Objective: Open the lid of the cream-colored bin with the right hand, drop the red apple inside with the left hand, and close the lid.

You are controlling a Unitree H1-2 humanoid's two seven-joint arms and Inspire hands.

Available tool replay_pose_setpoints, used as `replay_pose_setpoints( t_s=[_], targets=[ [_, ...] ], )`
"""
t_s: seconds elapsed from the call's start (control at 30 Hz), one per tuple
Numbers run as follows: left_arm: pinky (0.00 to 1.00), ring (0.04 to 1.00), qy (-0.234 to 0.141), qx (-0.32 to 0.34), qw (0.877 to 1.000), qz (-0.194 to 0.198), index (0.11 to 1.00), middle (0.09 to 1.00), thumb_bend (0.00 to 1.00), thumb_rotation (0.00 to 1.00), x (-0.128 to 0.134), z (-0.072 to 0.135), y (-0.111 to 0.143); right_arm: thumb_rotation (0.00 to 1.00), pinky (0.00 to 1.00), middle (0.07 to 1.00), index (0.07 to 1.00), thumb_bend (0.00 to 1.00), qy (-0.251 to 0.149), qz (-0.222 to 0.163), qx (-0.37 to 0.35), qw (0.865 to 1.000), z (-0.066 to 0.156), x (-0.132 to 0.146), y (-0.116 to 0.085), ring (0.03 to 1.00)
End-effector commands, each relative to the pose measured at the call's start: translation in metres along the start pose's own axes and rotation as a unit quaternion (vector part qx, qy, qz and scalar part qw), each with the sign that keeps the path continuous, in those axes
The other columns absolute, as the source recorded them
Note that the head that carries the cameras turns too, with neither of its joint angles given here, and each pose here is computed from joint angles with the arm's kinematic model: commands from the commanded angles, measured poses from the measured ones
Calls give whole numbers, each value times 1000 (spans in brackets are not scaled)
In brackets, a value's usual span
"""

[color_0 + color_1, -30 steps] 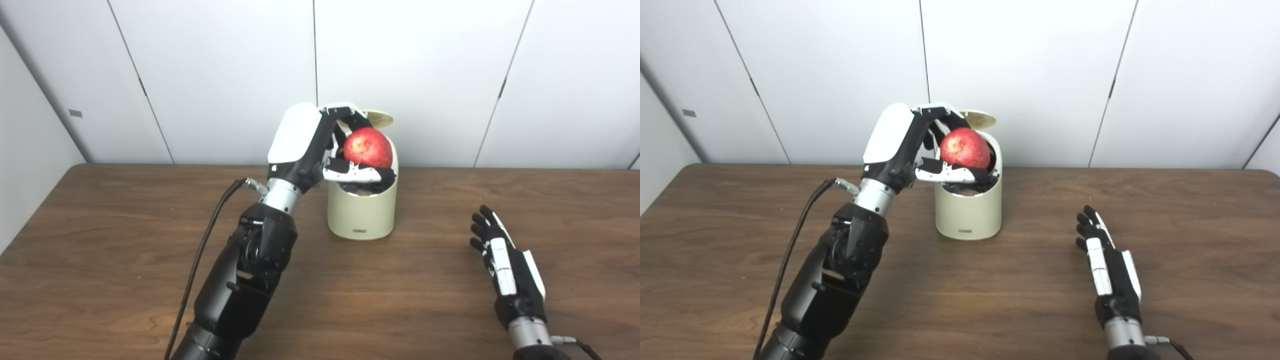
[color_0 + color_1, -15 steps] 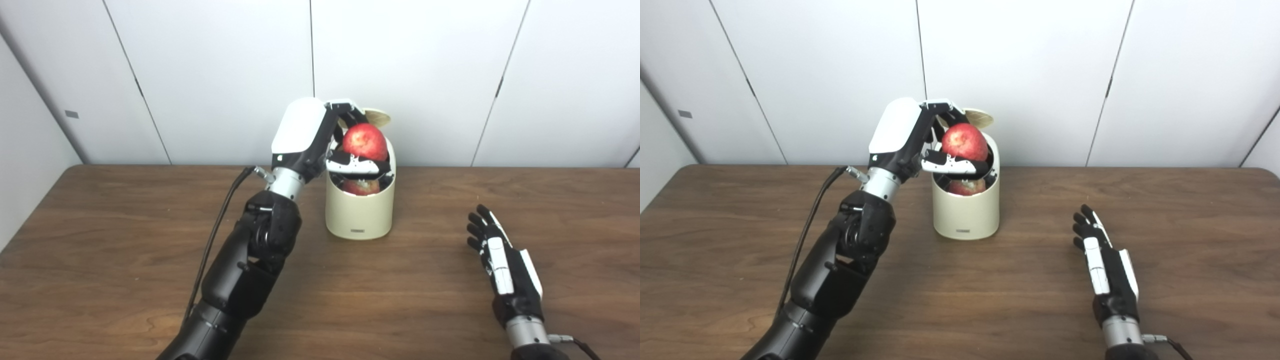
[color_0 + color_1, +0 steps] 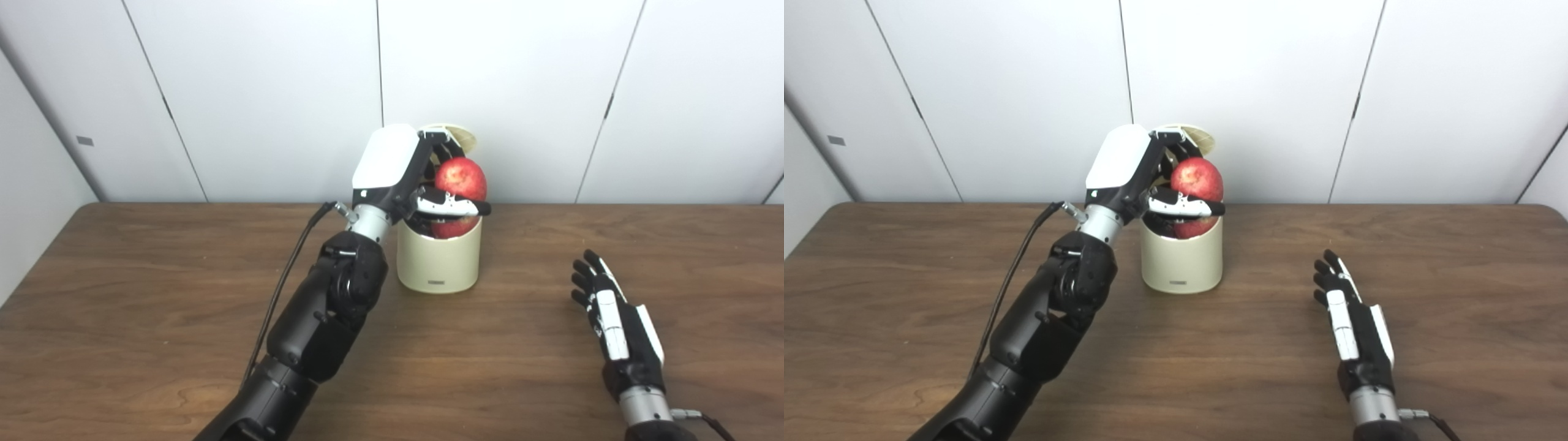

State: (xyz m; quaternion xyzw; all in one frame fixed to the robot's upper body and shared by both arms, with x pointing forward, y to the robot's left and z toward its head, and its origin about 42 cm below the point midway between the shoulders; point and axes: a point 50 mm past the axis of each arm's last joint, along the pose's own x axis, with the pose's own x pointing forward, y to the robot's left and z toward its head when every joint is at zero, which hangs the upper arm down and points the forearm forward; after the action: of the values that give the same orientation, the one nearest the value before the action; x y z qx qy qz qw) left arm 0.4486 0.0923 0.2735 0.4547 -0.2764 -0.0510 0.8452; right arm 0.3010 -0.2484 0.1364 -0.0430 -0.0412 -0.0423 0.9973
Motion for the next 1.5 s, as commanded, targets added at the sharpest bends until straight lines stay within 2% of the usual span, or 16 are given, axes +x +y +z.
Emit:
replay_pose_setpoints(
  t_s=[0.0,0.3,0.63,0.77,1.1,1.23,1.37,1.4,1.43,1.47],
  targets=[
    [347,397,-32,23,998,40,517,515,472,0,19,12,20,976,900,916,954,507,-45,1,4,999,19,5,0,919],
    [295,394,-31,54,997,42,520,537,467,0,16,5,21,980,890,906,949,513,-47,3,1,999,21,5,-2,910],
    [298,395,-20,79,996,38,522,538,467,0,11,-4,23,979,885,901,950,514,-43,3,2,999,20,4,-4,914],
    [290,411,-5,91,995,35,515,580,462,0,9,-10,23,993,880,894,952,529,-45,7,-2,999,20,4,-5,916],
    [284,420,3,112,993,23,513,589,461,0,5,-15,18,981,878,875,941,535,-43,7,8,999,21,2,-7,900],
    [308,448,14,126,992,7,510,573,467,0,5,-15,15,969,877,867,930,577,-35,6,12,999,23,1,-8,901],
    [363,514,27,150,988,-8,476,569,470,0,4,-10,12,989,860,833,904,559,-32,12,8,999,25,2,-11,881],
    [435,569,29,156,987,-11,466,566,491,0,3,-9,11,998,848,812,892,565,-32,14,6,999,26,2,-11,868],
    [435,569,30,162,986,-14,466,566,491,0,3,-9,10,998,848,812,892,565,-31,16,5,999,27,2,-10,868],
    [480,604,32,167,985,-18,465,564,503,0,3,-9,9,1000,848,803,887,562,-32,17,4,999,28,2,-10,864]
  ],
)
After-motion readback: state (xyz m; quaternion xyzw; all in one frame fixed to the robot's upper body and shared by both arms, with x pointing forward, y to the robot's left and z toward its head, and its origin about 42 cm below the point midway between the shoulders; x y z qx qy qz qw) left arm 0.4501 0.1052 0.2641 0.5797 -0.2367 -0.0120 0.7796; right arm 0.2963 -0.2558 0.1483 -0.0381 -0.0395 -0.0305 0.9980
